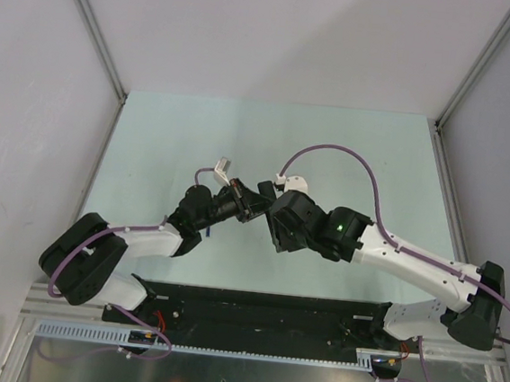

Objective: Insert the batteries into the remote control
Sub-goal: Load the battery cover into the remote control.

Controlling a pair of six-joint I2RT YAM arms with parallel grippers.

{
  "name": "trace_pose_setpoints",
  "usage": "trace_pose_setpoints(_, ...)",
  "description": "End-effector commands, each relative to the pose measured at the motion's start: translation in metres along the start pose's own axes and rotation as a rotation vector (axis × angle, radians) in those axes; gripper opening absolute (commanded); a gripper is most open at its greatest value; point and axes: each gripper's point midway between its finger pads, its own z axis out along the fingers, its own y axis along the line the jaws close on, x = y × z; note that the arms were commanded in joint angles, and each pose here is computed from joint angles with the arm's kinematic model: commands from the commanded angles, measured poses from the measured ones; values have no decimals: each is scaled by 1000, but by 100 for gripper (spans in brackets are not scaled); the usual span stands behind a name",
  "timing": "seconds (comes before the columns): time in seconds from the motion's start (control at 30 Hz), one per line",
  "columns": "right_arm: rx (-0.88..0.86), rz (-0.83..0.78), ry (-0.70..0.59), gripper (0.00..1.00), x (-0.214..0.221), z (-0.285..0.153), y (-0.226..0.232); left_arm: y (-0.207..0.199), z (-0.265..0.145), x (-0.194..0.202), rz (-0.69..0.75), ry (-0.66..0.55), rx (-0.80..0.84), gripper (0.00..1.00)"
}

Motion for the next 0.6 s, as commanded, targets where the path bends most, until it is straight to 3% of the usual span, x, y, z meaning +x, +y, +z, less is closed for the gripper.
trace_pose_setpoints(0.0,-12,17,-46,13,-16,-2,9,-33,-2,-2,20,-2,104,0)
trace_pose_setpoints(0.57,8,13,-40,14,-18,6,4,-34,-5,4,15,13,108,0)
